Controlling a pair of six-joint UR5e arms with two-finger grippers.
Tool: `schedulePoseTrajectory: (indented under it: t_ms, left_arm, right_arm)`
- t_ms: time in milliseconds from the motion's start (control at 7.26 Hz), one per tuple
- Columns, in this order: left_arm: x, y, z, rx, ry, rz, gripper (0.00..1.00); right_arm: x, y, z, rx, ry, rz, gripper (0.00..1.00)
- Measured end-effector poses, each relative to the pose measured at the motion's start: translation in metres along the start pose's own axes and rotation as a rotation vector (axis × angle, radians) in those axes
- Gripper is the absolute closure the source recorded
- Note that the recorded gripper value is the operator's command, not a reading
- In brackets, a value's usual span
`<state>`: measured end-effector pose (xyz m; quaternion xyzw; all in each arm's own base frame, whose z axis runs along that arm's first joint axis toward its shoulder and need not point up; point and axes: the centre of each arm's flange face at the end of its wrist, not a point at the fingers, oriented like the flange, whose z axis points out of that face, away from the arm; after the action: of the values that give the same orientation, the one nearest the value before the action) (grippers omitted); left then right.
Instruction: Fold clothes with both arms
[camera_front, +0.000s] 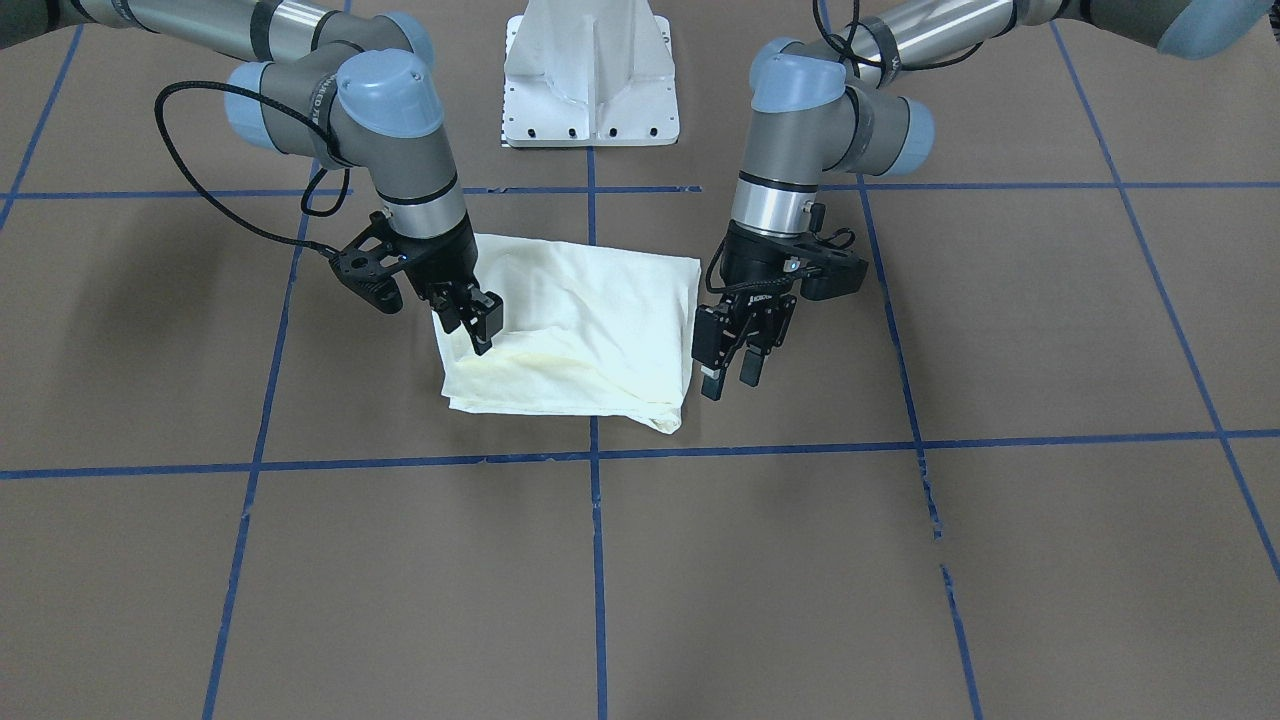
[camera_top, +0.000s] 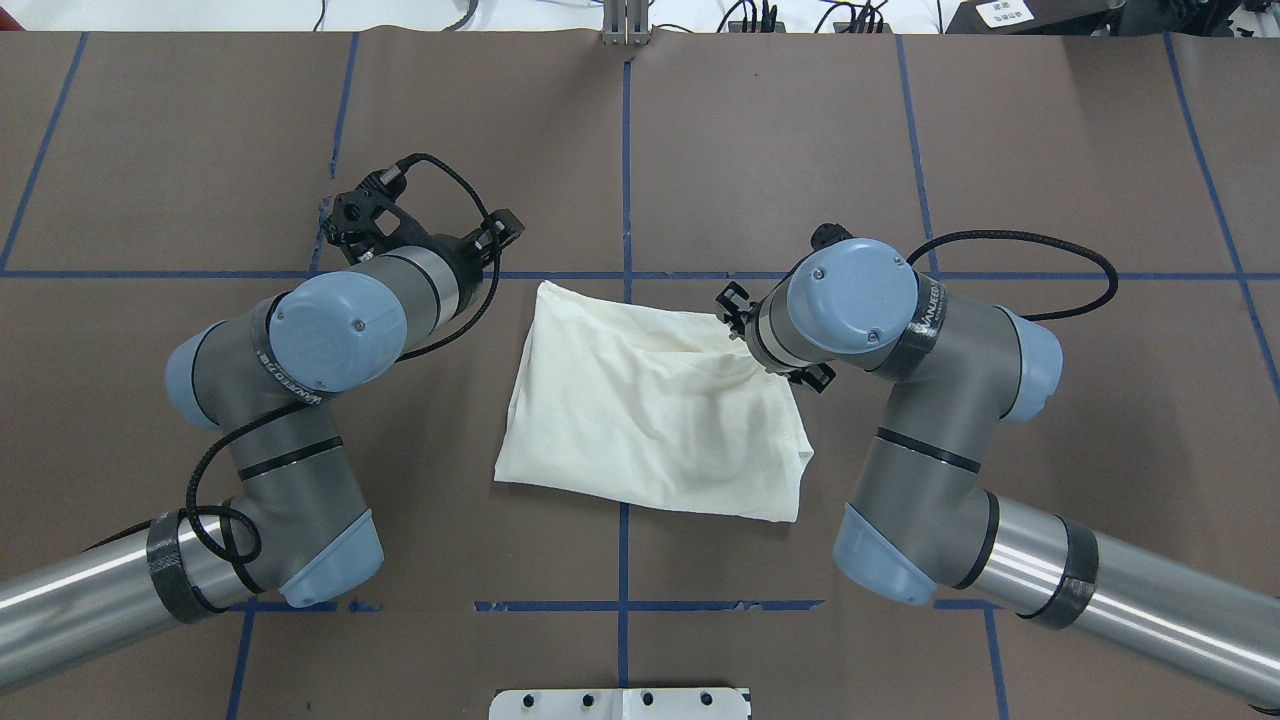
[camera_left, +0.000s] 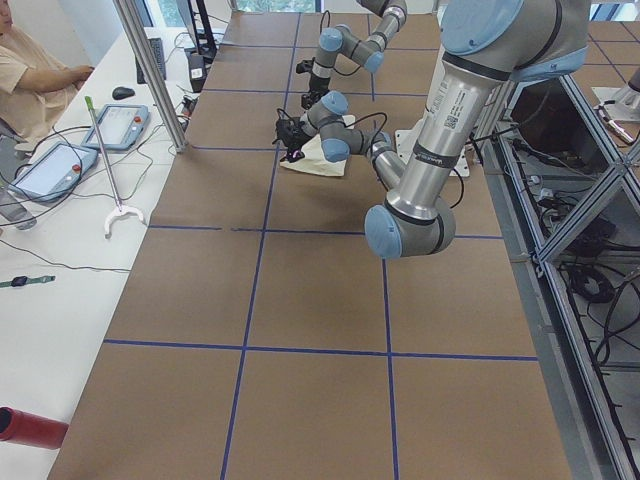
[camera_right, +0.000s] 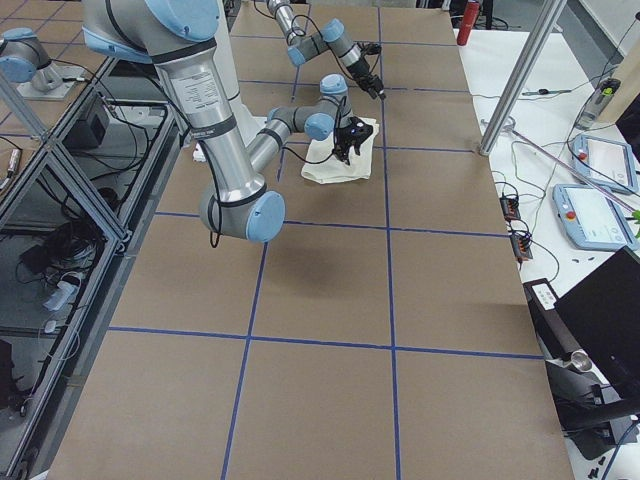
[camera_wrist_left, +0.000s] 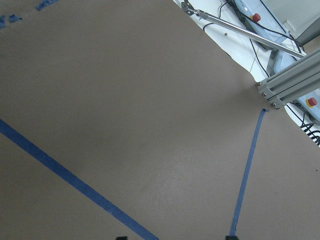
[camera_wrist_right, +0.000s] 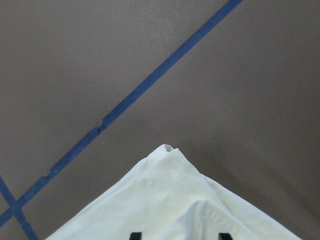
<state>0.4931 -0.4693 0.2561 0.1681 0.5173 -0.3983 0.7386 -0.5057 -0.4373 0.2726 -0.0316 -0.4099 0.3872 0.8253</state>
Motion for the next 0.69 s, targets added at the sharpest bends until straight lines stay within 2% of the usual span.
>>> schedulePoseTrajectory:
  t_ms: [413,551,689]
  left_arm:
    - [-0.001,0.007,0.000,0.021,0.006,0.004,0.28]
    - [-0.002,0.009,0.000,0.020,0.006,0.001,0.28]
    - [-0.002,0.010,0.000,0.019,0.006,-0.004,0.28]
  right_arm:
    - [-0.009,0.003,0.019,0.009,0.028,0.035,0.50]
    - [-0.005,0.002,0.025,0.012,0.038,0.032,0.66]
    - [-0.003,0.001,0.027,0.011,0.044,0.030,1.00]
